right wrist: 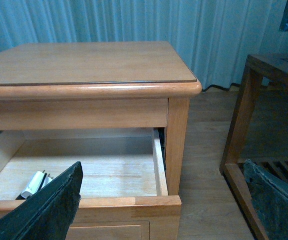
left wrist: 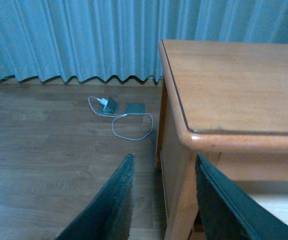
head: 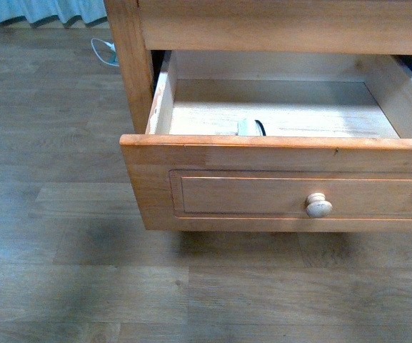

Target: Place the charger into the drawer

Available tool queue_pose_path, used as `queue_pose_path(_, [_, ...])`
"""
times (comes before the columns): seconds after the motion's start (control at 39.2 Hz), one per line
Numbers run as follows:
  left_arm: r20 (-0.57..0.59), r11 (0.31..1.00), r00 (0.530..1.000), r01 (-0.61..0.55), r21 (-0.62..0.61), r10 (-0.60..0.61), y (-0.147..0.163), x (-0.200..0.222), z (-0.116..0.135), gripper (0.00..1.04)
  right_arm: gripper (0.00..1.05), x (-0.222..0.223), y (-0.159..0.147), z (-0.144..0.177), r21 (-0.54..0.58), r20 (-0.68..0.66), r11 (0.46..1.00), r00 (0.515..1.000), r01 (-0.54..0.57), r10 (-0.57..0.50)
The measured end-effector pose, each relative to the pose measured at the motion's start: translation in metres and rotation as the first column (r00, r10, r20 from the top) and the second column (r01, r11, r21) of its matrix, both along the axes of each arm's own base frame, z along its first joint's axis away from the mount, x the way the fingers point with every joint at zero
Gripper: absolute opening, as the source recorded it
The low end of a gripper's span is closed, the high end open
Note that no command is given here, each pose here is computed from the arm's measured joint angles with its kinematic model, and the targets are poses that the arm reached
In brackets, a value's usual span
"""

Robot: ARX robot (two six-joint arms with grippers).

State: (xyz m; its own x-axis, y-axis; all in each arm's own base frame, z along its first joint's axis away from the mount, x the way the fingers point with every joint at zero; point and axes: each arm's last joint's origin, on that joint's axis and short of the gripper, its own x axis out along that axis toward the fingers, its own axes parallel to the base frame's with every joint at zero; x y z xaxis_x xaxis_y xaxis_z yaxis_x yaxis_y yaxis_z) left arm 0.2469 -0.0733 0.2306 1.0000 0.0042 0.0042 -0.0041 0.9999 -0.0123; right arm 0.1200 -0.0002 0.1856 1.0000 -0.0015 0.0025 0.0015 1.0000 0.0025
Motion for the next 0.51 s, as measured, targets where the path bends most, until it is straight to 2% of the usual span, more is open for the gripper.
queue_pose_path(0.18, [-0.014, 1.0, 1.0, 0.022, 0.007, -0.022, 0.022, -0.029, -0.021, 0.09, 0.96, 0.0, 0.0, 0.0, 0.0, 0.0, 1.0, 1.0, 0.0, 0.0])
queue_pose_path(0.23, [-0.016, 1.0, 1.0, 0.017, 0.005, -0.017, 0.028, -0.034, -0.024, 0.04, 0.96, 0.0, 0.0, 0.0, 0.0, 0.0, 1.0, 1.0, 0.0, 0.0])
queue_pose_path(0.51, [-0.01, 1.0, 1.0, 0.011, 0.007, -0.011, 0.05, -0.067, -0.041, 0.04, 0.96, 0.0, 0.0, 0.0, 0.0, 0.0, 1.0, 1.0, 0.0, 0.0])
